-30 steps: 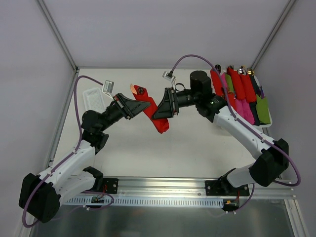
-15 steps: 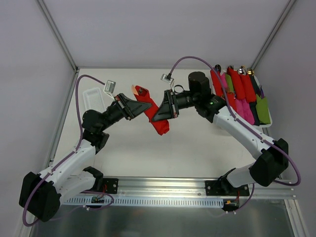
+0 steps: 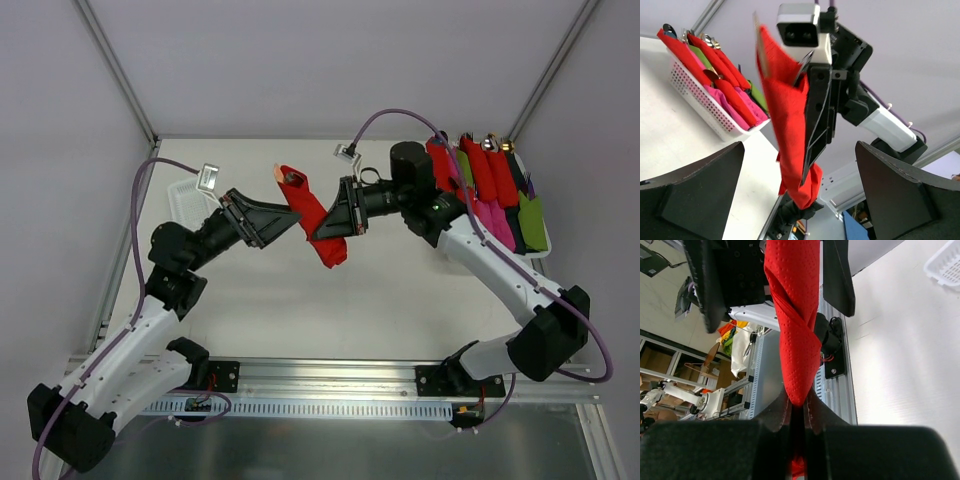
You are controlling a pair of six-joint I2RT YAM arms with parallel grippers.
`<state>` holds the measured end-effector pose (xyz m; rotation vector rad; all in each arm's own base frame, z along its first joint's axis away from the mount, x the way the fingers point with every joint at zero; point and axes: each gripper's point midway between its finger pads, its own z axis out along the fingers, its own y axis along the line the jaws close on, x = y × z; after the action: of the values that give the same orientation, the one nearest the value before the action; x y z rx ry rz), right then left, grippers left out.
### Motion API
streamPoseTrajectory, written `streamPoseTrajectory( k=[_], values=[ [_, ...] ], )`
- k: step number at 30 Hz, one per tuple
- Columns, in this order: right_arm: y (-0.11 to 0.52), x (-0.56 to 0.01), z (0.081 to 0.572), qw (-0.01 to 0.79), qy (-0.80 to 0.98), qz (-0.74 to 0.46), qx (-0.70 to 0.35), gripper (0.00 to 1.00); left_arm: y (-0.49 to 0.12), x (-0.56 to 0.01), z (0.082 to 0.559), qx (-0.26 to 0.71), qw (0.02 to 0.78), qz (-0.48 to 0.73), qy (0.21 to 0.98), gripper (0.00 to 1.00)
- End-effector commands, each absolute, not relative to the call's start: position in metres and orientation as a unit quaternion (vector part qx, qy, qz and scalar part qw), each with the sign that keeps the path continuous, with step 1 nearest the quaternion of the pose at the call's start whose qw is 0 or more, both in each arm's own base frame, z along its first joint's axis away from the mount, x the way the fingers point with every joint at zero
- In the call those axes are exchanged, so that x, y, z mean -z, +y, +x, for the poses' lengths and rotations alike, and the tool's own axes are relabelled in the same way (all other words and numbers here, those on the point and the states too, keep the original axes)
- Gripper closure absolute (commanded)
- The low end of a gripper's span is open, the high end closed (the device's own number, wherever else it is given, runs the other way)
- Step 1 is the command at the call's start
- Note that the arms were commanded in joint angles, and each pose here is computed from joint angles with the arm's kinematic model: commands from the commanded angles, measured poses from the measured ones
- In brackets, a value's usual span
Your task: Place the utensils on the paper napkin and roll it up
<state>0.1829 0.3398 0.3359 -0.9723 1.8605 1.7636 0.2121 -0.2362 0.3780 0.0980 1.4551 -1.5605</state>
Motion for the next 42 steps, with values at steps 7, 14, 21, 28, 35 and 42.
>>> streamPoseTrajectory(
  k=[7, 14, 21, 28, 35, 42],
  values=[
    [0.281, -0.371, 0.232, 0.311, 0.677, -0.319, -0.586, 1.0, -0.243, -0.359, 0.213, 0.606, 0.467, 0.072, 0.64, 0.01],
    [0.176, -0.326, 0.284, 0.329, 0.776, -0.201, -0.499, 1.0, -0.249, -0.336, 0.218, 0.577, 0.438, 0.089, 0.683, 0.01],
    [0.074, -0.283, 0.294, 0.299, 0.841, -0.143, -0.428, 1.0, -0.253, -0.32, 0.222, 0.56, 0.426, 0.105, 0.702, 0.01],
    [-0.004, -0.259, 0.303, 0.246, 0.86, -0.103, -0.436, 1.0, -0.256, -0.308, 0.23, 0.553, 0.423, 0.102, 0.711, 0.01],
    [-0.049, -0.22, 0.31, 0.228, 0.874, -0.072, -0.424, 1.0, -0.259, -0.299, 0.233, 0.554, 0.42, 0.103, 0.711, 0.01],
    [-0.049, -0.205, 0.31, 0.217, 0.868, -0.068, -0.442, 1.0, -0.257, -0.297, 0.234, 0.557, 0.43, 0.094, 0.704, 0.01]
  ],
)
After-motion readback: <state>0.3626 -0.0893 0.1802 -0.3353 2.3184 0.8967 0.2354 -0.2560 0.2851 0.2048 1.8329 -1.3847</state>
